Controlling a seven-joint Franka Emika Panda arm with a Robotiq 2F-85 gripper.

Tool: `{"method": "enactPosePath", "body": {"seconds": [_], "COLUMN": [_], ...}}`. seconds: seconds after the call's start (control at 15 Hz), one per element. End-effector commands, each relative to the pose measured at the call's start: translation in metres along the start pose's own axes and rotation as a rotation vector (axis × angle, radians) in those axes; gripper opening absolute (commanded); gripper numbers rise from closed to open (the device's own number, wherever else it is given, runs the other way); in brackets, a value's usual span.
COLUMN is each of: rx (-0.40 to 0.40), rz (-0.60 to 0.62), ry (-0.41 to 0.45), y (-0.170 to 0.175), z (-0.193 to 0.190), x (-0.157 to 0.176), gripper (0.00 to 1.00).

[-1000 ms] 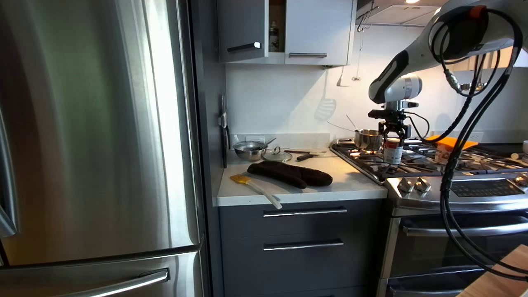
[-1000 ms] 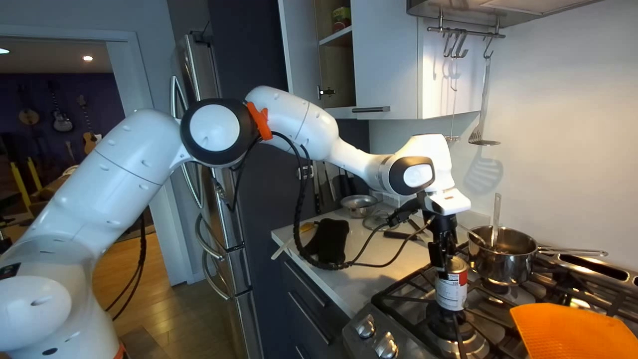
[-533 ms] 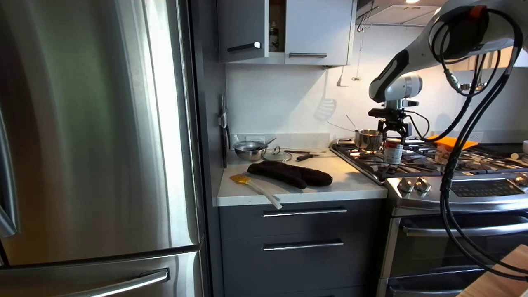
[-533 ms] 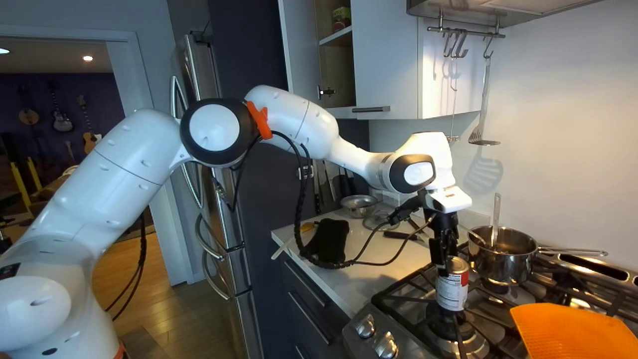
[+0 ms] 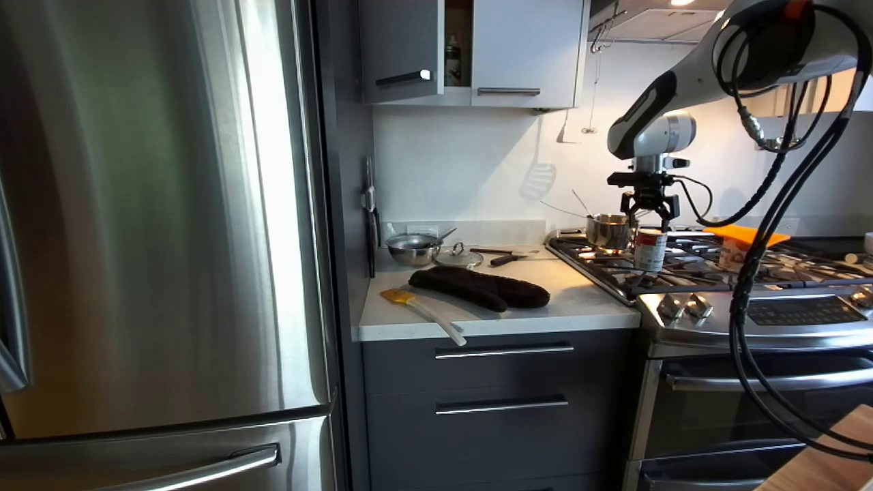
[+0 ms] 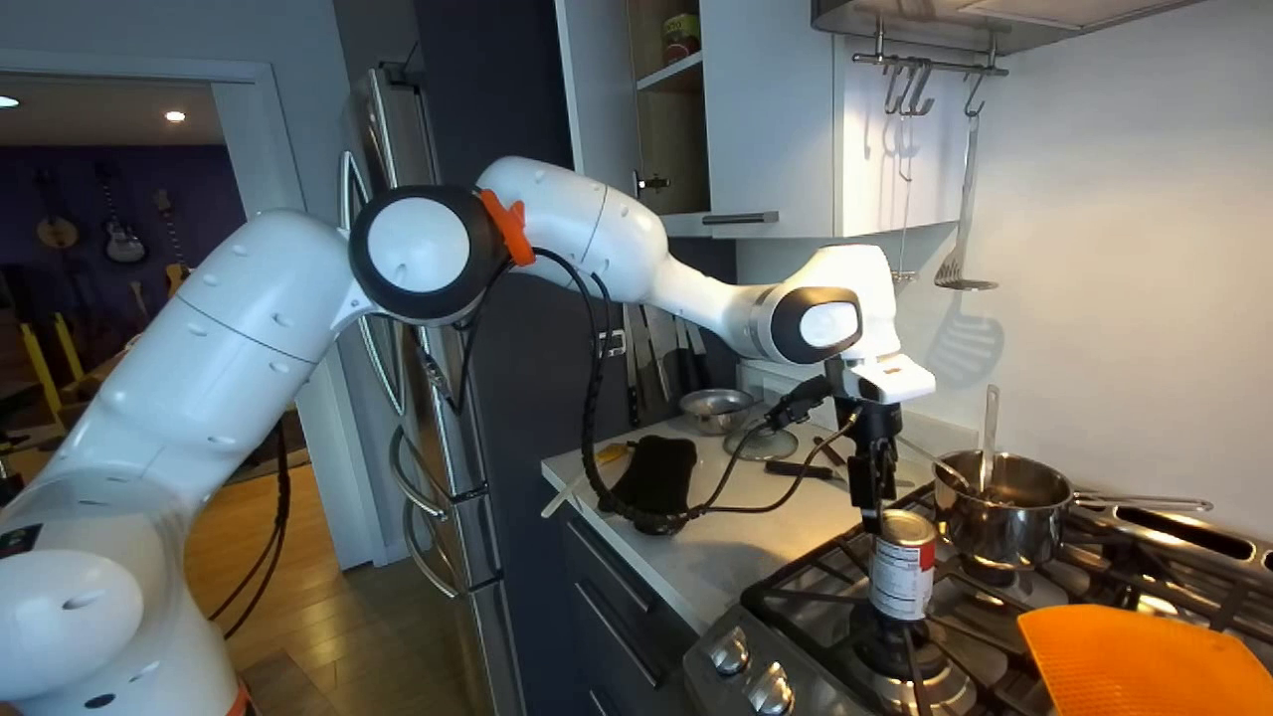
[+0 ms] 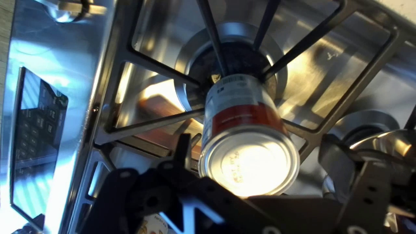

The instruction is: Put the can on the bottom left stove plate

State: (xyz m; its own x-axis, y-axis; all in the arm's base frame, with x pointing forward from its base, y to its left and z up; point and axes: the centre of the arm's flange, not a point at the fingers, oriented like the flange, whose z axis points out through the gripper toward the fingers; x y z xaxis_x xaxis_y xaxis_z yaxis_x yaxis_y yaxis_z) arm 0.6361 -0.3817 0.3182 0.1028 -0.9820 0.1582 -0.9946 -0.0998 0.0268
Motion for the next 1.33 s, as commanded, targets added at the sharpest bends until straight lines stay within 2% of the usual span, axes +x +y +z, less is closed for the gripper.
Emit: {"method": "enactPosePath", "body": {"seconds": [0.0,0.33,0.73,0.93,1.07,1.27], "rx": [-0.022,-0.039,-0.086,-0.104,-0.145,-0.166], "rz": [-0.078,-0.362,-0.691,-0.855,-0.961,-1.126], "ry": [-0.034,-0.01,0.092,0.138,0.166,0.174], "y": [0.016,0.026,0.034,0.045,0.058,0.078], "z": [-0.024,-0.051,-0.074,-0.077,-0.075,-0.071], "x": [-0.02,-0.074,-0.142,-0.164,-0.173,-0.18], "gripper": [1.0,1.0,1.0,1.0,1.0,1.0]}}
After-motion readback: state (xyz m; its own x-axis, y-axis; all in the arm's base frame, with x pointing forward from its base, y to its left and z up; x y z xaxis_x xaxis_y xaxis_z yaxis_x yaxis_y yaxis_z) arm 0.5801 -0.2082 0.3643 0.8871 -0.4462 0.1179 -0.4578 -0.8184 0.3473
